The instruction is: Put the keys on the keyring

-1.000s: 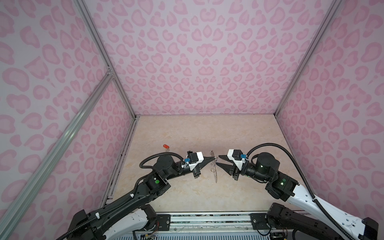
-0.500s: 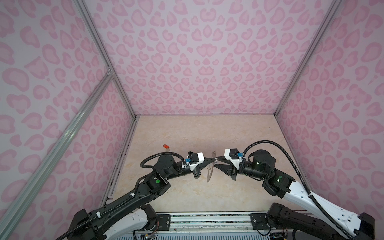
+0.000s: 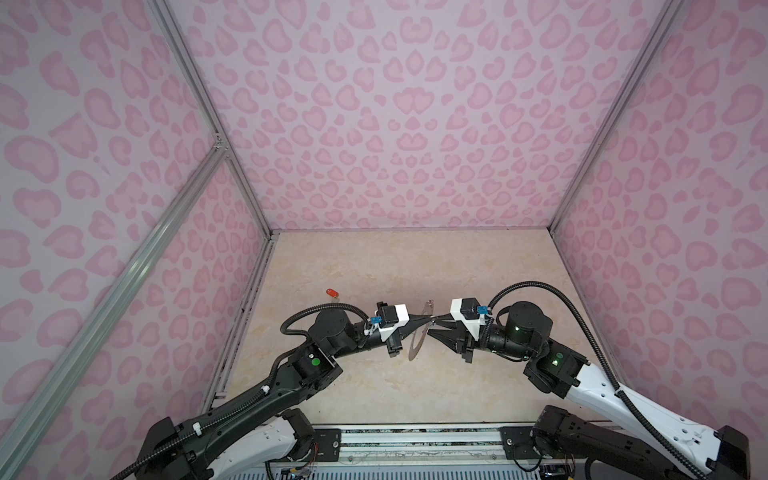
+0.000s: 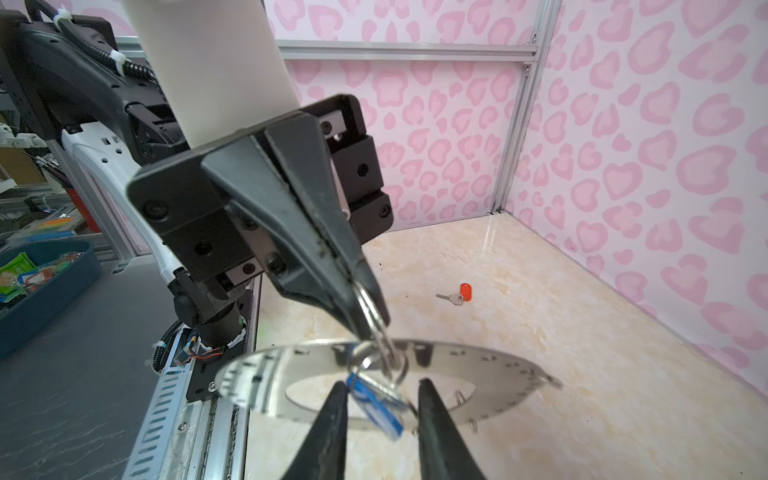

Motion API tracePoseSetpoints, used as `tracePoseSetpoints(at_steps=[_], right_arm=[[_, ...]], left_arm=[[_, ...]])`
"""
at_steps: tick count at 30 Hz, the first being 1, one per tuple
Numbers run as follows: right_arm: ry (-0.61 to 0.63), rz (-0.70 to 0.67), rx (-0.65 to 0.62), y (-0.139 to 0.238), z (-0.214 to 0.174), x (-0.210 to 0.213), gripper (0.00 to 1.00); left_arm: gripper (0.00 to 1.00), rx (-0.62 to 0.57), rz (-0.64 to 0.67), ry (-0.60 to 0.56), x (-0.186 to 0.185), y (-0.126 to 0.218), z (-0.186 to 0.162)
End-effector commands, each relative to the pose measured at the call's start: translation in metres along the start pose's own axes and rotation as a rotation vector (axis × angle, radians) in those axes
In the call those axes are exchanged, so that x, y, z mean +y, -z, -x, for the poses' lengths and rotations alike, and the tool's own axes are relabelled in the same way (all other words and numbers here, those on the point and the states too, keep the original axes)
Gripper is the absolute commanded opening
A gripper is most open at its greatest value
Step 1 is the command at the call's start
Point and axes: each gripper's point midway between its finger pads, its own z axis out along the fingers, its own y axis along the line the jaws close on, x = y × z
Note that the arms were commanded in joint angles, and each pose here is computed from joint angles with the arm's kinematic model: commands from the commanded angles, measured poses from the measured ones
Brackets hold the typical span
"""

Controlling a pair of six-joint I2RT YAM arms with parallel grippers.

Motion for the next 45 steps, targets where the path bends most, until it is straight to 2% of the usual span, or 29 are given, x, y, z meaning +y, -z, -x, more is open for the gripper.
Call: tracePoseSetpoints(at_steps=[1,6,11,18,28,45], right_arm=[[0.023,-0.018,0.011,0.001,-0.003,-0.002,0.41],[0.07,-0.022,0.075,0.005,-0.013,-0.002,0.42],[0.078,-0.006,0.07,0.004,-0.012,-0.001,0.4],[0.091,0.019,0.076,0.015,-0.017,0.002,0.45],[0.127,-0.001,0.215,0.03,-0.036,-0.002,0.47],[0.124,0.11,0.147,0.014,-0.019,0.002,0.45]], left_arm=[[0.03,-0.041,-0.013,-0.027,0.0,0.0,0.013],[0.03,-0.046,-0.029,-0.025,-0.003,0.0,0.014],[0.03,-0.052,-0.047,-0.022,-0.006,-0.001,0.015],[0.03,-0.047,-0.047,-0.024,-0.006,0.001,0.014],[0.03,-0.039,-0.059,-0.017,-0.008,-0.001,0.01],[0.03,-0.036,-0.111,0.002,-0.012,-0.008,0.008]])
